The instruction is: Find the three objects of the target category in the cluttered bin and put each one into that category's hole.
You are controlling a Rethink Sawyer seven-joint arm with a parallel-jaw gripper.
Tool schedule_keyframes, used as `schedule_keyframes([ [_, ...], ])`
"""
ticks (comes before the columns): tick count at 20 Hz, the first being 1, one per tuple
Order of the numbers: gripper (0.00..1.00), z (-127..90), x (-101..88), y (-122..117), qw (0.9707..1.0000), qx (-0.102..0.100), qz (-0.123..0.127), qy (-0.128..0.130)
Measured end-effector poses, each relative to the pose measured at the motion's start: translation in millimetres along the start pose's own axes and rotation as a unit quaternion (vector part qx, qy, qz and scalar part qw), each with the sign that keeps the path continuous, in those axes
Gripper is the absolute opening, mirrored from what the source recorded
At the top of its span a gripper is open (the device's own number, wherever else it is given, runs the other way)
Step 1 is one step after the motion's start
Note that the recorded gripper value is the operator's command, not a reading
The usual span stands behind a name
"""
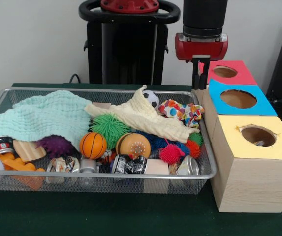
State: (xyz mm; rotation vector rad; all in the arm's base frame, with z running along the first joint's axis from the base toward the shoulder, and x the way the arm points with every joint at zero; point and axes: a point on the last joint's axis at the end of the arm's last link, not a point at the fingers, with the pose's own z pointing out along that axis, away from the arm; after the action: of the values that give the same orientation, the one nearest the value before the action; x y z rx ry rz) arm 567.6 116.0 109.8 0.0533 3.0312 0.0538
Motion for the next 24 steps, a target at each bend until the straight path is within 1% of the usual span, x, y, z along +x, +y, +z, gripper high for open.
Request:
schedule_keyframes([
  [1,0.00,1,0.3,4,1.0000,-0.002,-0.007,-0.001],
  [2,1.00,1,1.6,12,0.9998,-0.006,-0.021,-0.001],
  [4,1.00,1,1.8,13,0.9997,-0.007,-0.022,-0.002],
  [7,1.00,2,3.1,15,0.9994,-0.007,-0.033,-0.003],
  [9,1.00,3,1.7,14,0.9994,-0.010,-0.034,-0.004],
  [10,1.00,3,0.3,13,0.9994,-0.012,-0.033,-0.004],
  [11,1.00,2,-4.7,7,0.9995,-0.018,-0.027,-0.006],
  [13,1.00,2,-9.8,-1,0.9995,-0.023,-0.019,-0.008],
  [17,1.00,0,-22.0,-30,0.9994,-0.031,0.009,-0.013],
  [18,1.00,-1,-26.3,-42,0.9991,-0.035,0.020,-0.015],
  [19,1.00,-1,-28.2,-47,0.9989,-0.036,0.024,-0.016],
  [20,1.00,-2,-32.2,-60,0.9984,-0.039,0.036,-0.019],
  [22,1.00,-3,-36.9,-78,0.9977,-0.042,0.049,-0.022],
  [24,1.00,-4,-38.7,-93,0.9972,-0.042,0.057,-0.025],
])
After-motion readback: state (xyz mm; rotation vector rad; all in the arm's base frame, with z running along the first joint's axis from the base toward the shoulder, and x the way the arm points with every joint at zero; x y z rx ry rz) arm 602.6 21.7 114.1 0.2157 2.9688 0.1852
